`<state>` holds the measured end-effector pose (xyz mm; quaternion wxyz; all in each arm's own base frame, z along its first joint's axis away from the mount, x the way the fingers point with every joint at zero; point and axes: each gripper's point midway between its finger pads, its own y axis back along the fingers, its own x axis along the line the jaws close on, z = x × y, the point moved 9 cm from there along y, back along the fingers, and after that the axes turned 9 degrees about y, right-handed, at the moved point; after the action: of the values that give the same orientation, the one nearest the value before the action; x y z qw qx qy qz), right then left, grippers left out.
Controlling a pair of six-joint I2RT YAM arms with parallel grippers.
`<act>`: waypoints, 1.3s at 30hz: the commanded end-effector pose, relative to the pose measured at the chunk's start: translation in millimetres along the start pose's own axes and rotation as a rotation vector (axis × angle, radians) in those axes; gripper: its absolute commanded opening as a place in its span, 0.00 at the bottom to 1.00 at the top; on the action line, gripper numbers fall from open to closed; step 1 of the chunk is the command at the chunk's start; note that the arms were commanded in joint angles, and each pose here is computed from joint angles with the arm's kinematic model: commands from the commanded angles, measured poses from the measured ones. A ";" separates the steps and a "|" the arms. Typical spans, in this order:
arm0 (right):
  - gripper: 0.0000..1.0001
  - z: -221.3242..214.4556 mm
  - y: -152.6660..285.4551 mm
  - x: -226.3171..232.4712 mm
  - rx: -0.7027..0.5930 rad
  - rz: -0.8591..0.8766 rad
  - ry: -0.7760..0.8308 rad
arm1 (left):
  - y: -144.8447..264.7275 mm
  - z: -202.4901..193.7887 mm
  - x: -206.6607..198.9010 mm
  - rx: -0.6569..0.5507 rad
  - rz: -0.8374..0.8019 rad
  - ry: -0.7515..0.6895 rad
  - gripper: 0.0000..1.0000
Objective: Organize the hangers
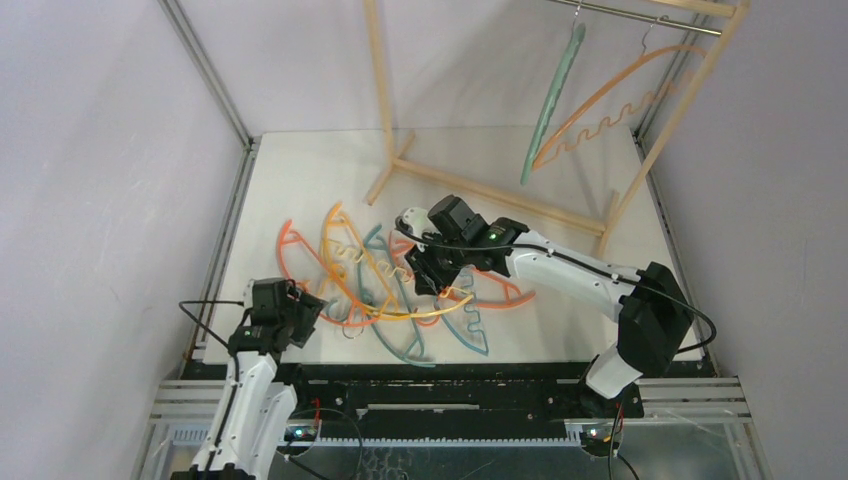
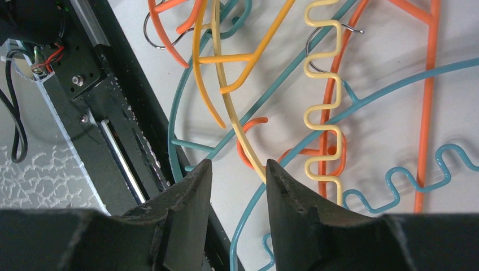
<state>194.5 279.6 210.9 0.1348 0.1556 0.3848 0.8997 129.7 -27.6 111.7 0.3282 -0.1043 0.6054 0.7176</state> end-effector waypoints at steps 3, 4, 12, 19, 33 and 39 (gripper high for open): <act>0.46 11.2 21.4 -0.4 -0.078 -0.014 0.001 | -20.2 5.2 -12.6 -0.039 -0.050 0.061 0.67; 0.46 10.3 21.8 -1.1 -0.074 -0.016 -0.002 | -22.9 5.4 -13.7 -0.038 -0.052 0.062 0.66; 0.44 8.1 23.7 -5.3 -0.066 -0.020 -0.015 | -30.9 14.9 -33.2 -0.061 -0.080 0.023 0.16; 0.44 9.4 26.2 -9.0 -0.079 -0.026 -0.024 | -11.3 24.4 -57.5 -0.040 -0.106 -0.093 0.00; 0.43 25.1 43.4 -24.0 -0.147 -0.063 -0.058 | 103.9 44.1 -161.9 0.015 -0.270 -0.630 0.00; 0.43 37.3 60.2 -25.6 -0.187 -0.106 -0.050 | 126.6 17.4 -211.7 0.097 -0.398 -0.963 0.00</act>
<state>221.6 255.9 227.8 0.1824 0.1797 0.3616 0.8965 218.2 -70.1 298.7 0.6137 0.0801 0.4622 0.6351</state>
